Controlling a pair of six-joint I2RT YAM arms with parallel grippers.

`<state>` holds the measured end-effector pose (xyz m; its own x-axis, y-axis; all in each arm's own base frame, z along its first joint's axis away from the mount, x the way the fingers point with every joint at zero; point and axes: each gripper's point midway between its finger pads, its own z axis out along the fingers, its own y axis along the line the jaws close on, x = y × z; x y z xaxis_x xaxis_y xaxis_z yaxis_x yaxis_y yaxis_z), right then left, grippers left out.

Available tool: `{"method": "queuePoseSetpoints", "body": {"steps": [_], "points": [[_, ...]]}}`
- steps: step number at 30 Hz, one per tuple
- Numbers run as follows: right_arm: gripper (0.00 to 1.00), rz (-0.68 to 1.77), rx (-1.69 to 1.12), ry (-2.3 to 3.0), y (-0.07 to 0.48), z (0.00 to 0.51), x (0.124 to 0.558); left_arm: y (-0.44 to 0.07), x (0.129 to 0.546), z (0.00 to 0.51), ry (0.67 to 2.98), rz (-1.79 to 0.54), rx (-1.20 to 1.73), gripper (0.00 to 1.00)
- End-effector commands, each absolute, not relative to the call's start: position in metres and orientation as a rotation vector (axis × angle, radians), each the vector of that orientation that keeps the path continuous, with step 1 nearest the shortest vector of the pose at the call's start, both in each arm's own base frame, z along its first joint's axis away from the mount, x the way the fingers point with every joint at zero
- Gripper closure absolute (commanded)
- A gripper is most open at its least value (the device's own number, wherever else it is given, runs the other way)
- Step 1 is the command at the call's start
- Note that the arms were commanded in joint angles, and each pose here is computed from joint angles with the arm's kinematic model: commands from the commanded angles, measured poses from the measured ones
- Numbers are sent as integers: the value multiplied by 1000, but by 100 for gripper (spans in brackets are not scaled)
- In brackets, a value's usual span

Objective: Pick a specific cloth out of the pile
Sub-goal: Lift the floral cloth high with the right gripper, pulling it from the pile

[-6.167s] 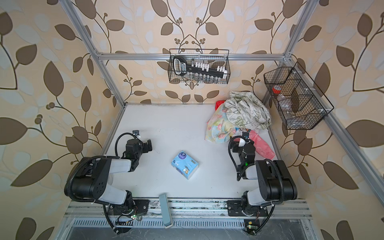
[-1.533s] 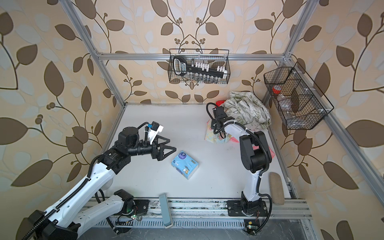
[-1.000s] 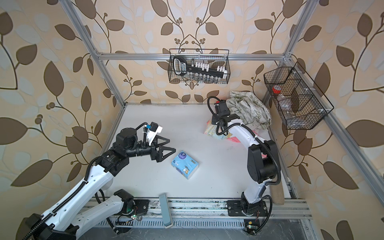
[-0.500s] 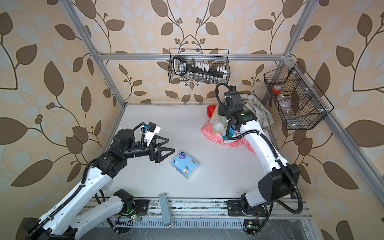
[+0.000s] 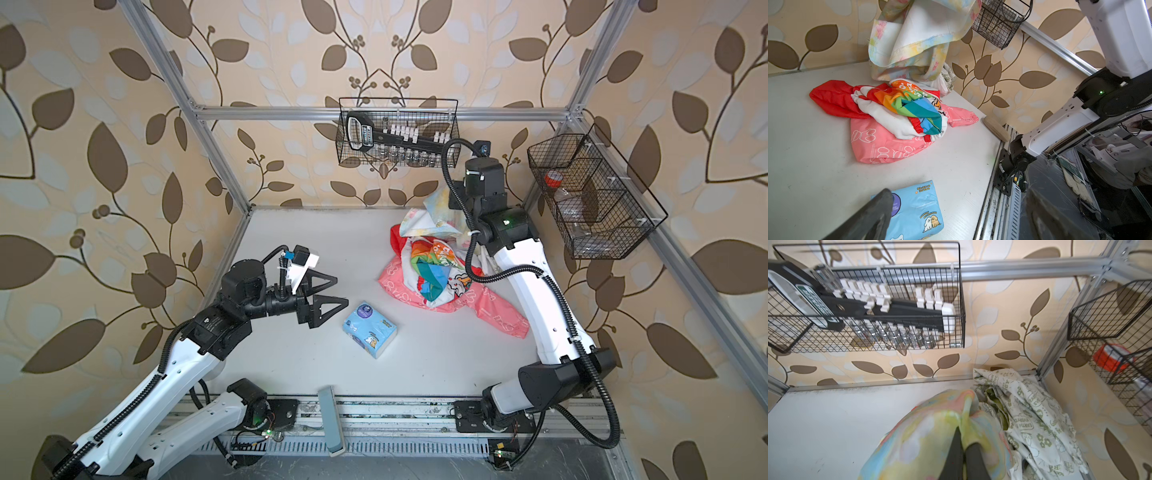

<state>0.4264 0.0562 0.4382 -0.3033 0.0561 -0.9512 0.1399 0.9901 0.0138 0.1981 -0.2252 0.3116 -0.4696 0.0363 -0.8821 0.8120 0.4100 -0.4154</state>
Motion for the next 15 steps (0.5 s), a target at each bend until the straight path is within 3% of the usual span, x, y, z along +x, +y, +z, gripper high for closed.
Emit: {"method": "queuePoseSetpoints", "body": {"steps": [1,15], "points": [[100,-116,167,1744,47,490,418,-226,194,321,1753,-1137,757,1],[100,95,89,1426,61,603,374,-224,190,322,1748,-1114,754,1]]}}
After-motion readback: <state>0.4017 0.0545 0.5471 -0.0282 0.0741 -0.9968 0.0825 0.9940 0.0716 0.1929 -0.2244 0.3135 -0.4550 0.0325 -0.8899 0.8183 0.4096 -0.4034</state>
